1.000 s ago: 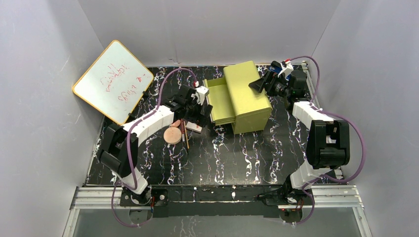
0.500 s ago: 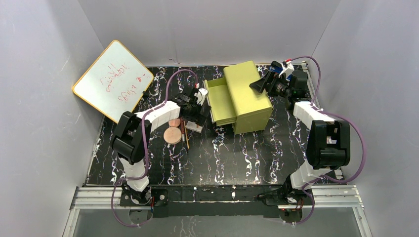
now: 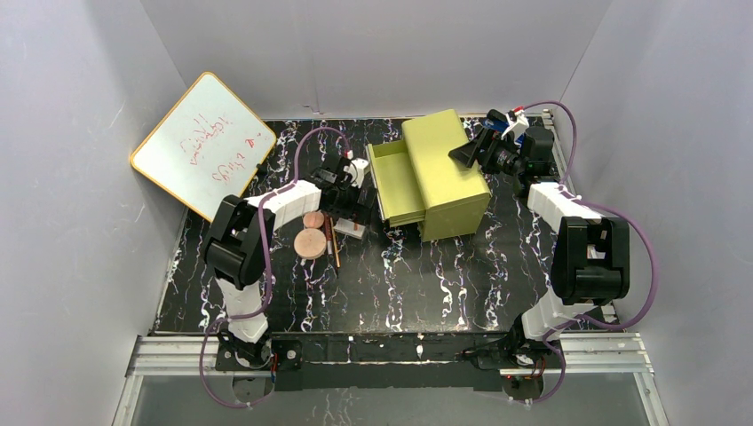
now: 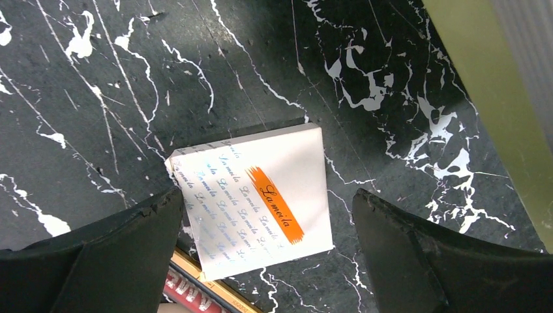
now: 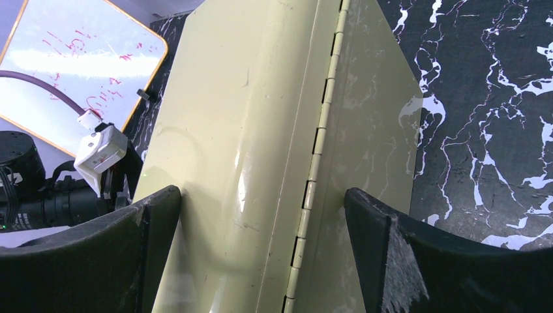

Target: Organize the makeup

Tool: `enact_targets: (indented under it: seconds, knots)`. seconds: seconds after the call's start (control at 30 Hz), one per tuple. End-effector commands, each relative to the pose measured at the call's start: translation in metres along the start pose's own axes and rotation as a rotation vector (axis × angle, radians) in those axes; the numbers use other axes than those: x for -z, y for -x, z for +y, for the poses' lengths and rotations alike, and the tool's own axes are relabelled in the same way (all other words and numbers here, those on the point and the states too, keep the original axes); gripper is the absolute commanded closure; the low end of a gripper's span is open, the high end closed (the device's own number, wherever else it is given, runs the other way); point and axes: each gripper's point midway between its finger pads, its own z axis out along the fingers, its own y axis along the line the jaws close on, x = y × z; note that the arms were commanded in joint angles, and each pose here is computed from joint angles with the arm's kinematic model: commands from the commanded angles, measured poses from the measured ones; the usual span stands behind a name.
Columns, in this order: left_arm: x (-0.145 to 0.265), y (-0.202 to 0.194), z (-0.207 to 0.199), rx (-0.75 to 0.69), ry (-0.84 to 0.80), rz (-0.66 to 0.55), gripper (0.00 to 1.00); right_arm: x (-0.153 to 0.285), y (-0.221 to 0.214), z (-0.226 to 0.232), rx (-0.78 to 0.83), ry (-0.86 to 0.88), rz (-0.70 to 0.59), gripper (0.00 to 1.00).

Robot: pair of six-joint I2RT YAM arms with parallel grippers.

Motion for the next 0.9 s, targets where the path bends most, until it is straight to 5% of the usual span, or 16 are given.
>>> enact_targets:
  seconds: [0.0, 0.67, 0.87]
  knots:
    - [-0.009, -0.017, -0.016, 0.010, -0.075, 0.040, 0.02, 0.012, -0.072, -0.039, -0.081, -0.125, 0.207, 0.00]
    - [0.007, -0.056, 0.029, -0.009, 0.256, 0.023, 0.02, 0.011, -0.075, -0.039, -0.090, -0.114, 0.210, 0.00]
    - [-0.001, -0.061, 0.013, 0.032, 0.188, -0.001, 0.01, 0.011, -0.076, -0.039, -0.095, -0.113, 0.213, 0.00]
